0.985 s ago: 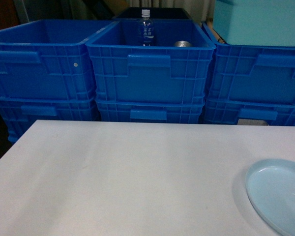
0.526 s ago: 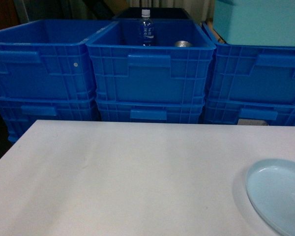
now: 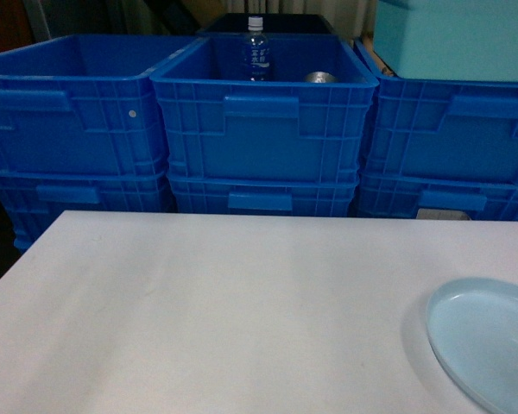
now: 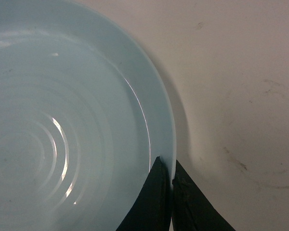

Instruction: Place blue tray on left shelf second layer neatly

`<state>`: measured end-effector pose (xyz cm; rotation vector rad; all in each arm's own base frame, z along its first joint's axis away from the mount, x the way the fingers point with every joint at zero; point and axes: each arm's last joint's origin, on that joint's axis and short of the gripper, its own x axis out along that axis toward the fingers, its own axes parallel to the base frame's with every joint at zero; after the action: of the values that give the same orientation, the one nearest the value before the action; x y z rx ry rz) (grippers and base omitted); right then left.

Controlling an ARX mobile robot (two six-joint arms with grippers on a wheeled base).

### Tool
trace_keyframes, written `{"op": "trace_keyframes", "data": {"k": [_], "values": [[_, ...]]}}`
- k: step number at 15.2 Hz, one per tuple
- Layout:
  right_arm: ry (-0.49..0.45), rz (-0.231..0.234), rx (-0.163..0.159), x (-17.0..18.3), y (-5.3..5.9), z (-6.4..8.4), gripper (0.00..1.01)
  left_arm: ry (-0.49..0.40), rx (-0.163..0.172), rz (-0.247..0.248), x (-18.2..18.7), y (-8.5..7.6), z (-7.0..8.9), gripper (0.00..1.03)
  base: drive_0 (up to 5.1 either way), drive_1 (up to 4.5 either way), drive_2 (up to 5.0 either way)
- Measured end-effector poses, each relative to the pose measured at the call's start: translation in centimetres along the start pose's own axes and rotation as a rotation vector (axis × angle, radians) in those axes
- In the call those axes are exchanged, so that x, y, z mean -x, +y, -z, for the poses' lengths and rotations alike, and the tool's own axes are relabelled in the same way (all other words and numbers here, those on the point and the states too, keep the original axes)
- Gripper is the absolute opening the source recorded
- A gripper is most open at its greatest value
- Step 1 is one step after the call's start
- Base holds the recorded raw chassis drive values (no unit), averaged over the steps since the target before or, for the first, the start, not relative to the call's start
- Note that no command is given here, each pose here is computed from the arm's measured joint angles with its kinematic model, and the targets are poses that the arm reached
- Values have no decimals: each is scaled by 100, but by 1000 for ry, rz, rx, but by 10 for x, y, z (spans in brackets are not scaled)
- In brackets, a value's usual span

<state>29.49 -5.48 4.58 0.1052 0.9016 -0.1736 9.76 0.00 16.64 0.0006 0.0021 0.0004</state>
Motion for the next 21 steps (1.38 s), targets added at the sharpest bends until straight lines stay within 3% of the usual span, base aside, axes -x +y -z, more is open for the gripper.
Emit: {"op": "trace_keyframes", "data": {"k": [6, 8, 14, 15, 18, 21], "values": [[-31, -21, -20, 6, -1, 6, 2, 0, 0, 0, 0, 0, 0, 98, 0, 0, 0], [-137, -67, -2, 30, 3, -6, 2, 0, 0, 0, 0, 0, 0, 98, 0, 0, 0], [-248, -138, 17, 60, 6, -22, 2, 0, 0, 0, 0, 0, 0, 98, 0, 0, 0], [-285, -162, 23, 71, 6, -25, 2, 0, 0, 0, 0, 0, 0, 98, 0, 0, 0], [-509, -237, 80, 123, 8, -37, 2, 0, 0, 0, 0, 0, 0, 98, 0, 0, 0], [-638, -303, 126, 167, 14, -35, 2, 0, 0, 0, 0, 0, 0, 98, 0, 0, 0]]}}
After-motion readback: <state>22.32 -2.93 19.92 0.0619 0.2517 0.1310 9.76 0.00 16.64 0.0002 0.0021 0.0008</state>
